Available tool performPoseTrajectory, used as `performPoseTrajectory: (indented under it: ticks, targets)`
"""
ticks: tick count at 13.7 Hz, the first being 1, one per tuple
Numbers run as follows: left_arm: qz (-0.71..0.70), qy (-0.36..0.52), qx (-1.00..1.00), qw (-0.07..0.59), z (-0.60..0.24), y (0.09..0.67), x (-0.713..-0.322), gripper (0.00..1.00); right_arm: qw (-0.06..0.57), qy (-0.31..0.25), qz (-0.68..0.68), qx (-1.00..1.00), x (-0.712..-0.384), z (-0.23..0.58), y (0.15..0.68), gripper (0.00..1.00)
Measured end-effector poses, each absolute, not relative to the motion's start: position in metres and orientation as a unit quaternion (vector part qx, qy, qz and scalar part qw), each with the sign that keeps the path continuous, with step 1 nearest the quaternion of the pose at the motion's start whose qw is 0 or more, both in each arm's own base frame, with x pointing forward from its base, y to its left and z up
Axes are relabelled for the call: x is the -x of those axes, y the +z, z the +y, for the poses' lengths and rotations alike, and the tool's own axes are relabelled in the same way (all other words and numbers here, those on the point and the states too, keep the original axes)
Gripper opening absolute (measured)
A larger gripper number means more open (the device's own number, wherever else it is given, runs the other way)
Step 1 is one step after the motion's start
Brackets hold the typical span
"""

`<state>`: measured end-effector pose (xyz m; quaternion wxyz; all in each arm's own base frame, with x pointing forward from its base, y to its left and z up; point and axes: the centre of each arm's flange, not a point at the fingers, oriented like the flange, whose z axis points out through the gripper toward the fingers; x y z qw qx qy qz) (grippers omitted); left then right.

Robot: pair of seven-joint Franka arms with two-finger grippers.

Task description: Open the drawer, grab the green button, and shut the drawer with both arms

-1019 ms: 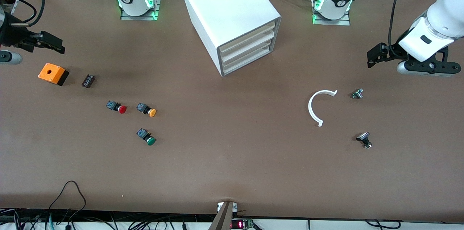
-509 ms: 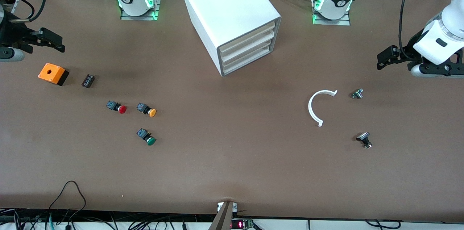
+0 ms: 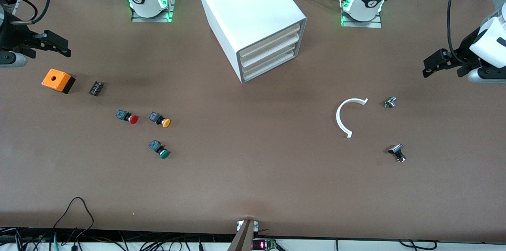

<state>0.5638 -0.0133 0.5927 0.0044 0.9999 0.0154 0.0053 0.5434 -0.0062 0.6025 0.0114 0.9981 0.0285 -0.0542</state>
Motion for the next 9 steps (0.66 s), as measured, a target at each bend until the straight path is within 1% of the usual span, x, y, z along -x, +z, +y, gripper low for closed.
performPoseTrajectory:
  ticks: [9]
  targets:
    - [0.015,-0.001,-1.000,0.005,-0.0129,0.5855,-0.5676,1.00,0.013,-0.058,0.026,-0.998,-0.5473,-0.0088,0.5961,1.00]
